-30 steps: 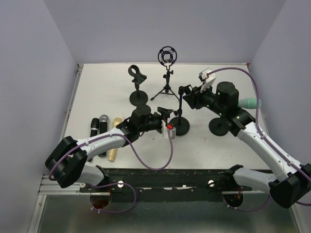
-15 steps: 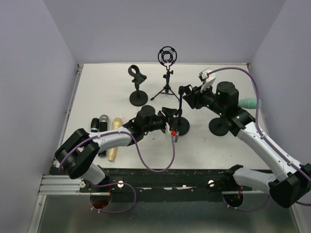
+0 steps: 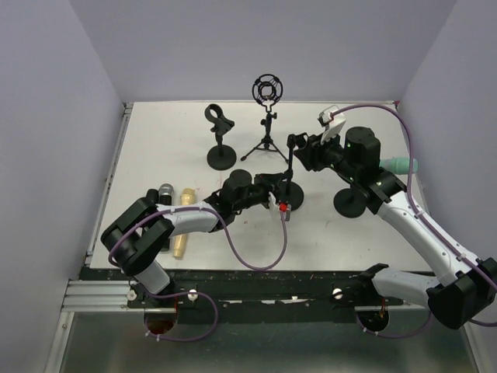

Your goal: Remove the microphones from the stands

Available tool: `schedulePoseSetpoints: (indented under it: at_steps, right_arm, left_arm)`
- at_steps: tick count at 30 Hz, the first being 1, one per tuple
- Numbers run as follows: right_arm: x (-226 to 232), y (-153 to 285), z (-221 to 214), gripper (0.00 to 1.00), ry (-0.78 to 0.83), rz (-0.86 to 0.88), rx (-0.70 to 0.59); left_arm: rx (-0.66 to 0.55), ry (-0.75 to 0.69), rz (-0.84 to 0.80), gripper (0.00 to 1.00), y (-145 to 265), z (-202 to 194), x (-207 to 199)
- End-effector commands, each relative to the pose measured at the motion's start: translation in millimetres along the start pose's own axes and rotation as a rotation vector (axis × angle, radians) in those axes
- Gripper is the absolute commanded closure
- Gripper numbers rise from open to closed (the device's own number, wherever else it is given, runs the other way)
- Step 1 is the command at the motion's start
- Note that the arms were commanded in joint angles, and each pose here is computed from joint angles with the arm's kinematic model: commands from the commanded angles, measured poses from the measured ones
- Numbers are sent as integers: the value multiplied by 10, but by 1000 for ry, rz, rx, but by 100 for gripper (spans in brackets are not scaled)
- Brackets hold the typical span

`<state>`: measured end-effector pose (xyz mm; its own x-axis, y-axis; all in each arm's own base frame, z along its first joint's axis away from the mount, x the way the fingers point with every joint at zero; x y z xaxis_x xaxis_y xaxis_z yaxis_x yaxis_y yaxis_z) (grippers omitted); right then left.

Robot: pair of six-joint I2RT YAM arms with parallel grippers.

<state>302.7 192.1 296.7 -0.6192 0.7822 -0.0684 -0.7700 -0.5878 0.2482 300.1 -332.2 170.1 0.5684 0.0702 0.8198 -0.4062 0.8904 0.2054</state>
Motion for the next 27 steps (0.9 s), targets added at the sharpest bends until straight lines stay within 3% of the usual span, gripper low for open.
schedulePoseSetpoints:
  at_steps: [1,4,7,11,20,27]
  right_arm:
    - [22,-8,256,78,-19,17,-67]
    - [9,-25,257,78,-27,10,-64]
    - [-2,-34,264,78,-29,3,-66]
    - [-2,-25,272,78,-37,0,-75]
    - [-21,-22,259,79,-36,-10,-82]
    - [-11,-23,239,79,-37,-2,-76]
  left_arm:
    - [-6,57,127,88,-74,50,260]
    - [4,231,210,100,-53,68,422]
    - [7,447,221,100,12,125,540]
    - [106,769,263,100,63,47,717]
    - [-1,1710,-83,100,167,-76,694]
    - [-31,1832,-221,100,190,46,703]
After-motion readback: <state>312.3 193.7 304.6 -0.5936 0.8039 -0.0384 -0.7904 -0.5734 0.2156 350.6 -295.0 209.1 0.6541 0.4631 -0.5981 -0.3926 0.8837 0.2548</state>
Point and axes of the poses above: each gripper's point midway between its finger pads, its own y axis back along the fingers, its own x axis along the line the jaws close on, z = x × y, the point moved 3 cm from there along y, back along the fingers, and after that the axes turned 8 degrees about y, right-handed, at the moved point
